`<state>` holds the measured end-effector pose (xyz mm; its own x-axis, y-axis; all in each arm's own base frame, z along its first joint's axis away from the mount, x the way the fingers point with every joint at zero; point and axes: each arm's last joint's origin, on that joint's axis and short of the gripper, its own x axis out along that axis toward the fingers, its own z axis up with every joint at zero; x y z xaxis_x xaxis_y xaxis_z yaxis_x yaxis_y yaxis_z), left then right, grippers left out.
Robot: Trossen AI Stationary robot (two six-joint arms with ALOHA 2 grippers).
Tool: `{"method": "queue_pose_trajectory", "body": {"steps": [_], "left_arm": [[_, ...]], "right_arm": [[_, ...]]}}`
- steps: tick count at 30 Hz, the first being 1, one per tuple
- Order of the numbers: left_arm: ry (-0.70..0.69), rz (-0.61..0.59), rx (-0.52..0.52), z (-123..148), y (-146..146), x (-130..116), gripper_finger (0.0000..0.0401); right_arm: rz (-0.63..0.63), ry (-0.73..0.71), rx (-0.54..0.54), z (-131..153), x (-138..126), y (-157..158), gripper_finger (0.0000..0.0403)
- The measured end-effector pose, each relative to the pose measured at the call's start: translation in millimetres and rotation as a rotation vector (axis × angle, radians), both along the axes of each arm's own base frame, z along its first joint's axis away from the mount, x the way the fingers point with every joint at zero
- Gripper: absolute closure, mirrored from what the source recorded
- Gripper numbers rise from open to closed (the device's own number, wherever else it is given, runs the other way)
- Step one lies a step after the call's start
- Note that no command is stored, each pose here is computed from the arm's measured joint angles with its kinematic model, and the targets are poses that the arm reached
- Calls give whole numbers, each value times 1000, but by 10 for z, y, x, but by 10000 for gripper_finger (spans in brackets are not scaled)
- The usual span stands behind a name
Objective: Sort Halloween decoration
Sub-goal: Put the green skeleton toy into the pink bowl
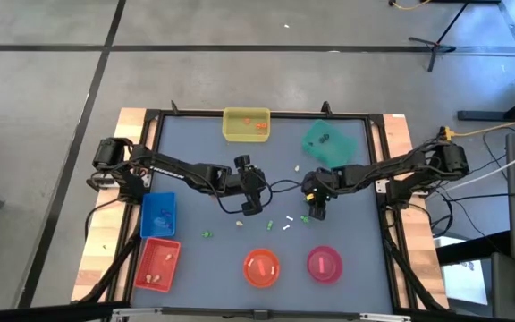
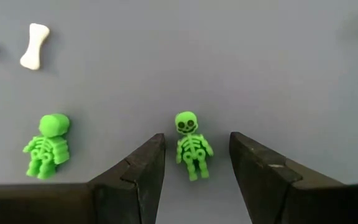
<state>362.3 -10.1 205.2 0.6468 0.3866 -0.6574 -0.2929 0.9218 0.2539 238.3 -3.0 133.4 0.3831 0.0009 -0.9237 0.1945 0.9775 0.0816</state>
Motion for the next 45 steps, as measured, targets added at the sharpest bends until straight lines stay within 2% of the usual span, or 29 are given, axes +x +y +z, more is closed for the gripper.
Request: {"method": "queue_pose_trajectory", "body": {"steps": [11,21,26,35,45], "left_arm": [[0,8,-7,-3,0,-3,216],[-5,17,-15,-3,0,-3,216],[-6,14,-17,-3,-14,-3,216],[-6,-14,-17,-2,-113,-7,216],[-6,-44,-17,-2,-222,-15,216]], "right_arm": [[-5,22,5,-47,10,1,229],[-14,26,11,-52,8,0,320],[-13,27,11,-55,6,1,347],[-11,26,12,-18,35,1,347],[57,30,77,288,219,24,346]]}}
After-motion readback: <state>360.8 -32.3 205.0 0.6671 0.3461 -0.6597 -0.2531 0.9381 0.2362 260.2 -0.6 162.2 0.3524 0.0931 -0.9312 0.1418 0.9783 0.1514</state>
